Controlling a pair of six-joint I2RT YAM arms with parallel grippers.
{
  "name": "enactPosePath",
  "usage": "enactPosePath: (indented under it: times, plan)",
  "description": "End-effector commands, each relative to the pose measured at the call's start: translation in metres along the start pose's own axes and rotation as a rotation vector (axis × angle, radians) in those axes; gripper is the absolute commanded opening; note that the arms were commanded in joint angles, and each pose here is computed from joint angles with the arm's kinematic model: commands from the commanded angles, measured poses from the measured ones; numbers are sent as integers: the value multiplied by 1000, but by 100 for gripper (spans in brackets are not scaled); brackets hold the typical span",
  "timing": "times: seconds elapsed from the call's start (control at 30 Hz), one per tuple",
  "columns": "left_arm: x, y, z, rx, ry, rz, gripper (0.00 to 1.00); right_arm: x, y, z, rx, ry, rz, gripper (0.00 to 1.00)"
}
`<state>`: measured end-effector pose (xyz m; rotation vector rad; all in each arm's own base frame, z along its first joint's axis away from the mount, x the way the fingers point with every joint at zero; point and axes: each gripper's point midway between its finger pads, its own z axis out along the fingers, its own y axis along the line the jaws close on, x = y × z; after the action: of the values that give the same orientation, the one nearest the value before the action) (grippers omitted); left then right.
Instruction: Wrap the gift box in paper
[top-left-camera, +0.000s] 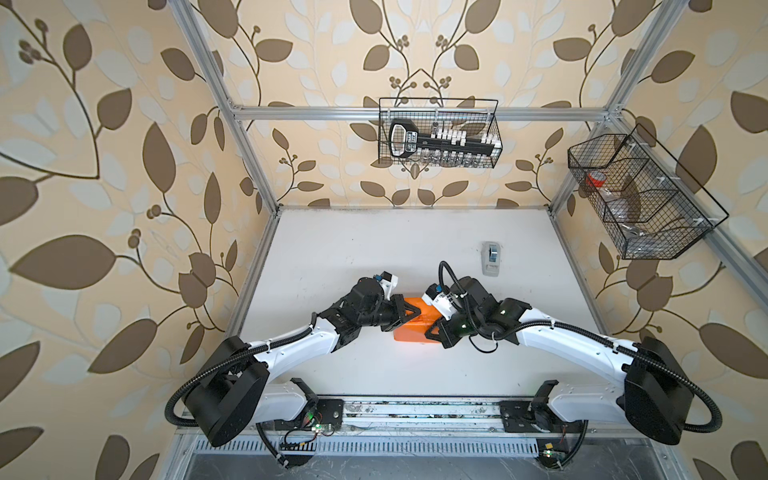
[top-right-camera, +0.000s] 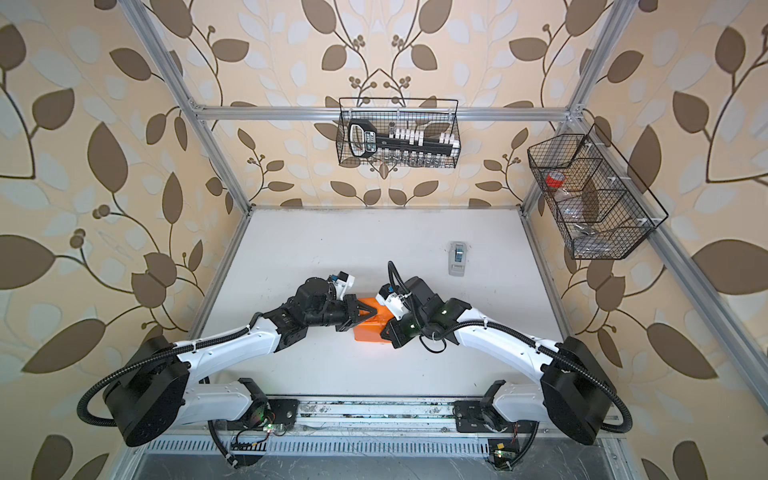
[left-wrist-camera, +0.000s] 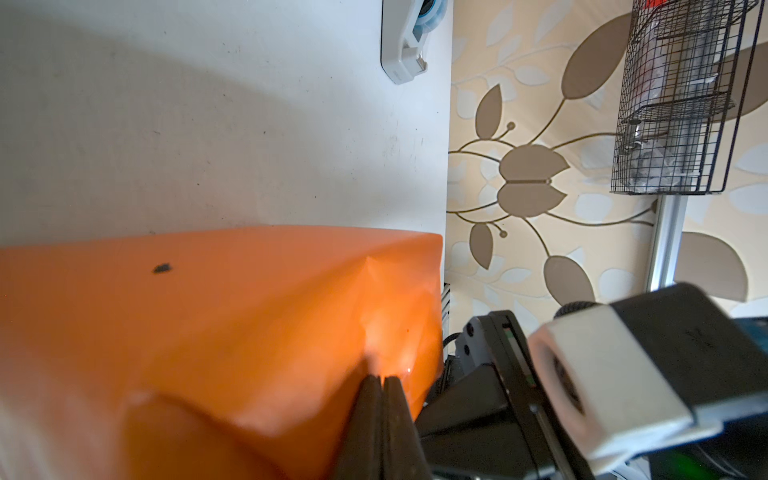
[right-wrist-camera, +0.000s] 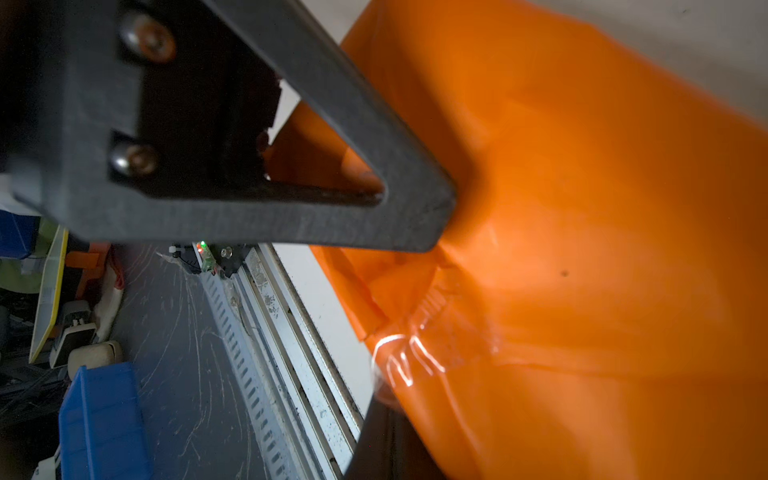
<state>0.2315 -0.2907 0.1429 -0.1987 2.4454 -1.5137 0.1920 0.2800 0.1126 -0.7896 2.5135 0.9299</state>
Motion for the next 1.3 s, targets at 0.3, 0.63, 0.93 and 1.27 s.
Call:
enactPosePath:
  times: [0.3, 0.63, 0.93, 1.27]
  plan:
    - [40, 85, -4, -284, 113, -155, 0, 4, -16, -11, 60, -134, 114, 0]
    - [36, 77, -4, -277, 107, -143, 0, 27, -13, -25, 42, -161, 142, 0]
    - [32, 73, -3, -287, 107, -134, 0, 5, 15, -22, -14, -191, 105, 0]
    - [33, 74, -2, -289, 107, -139, 0, -18, 25, -8, -24, -193, 106, 0]
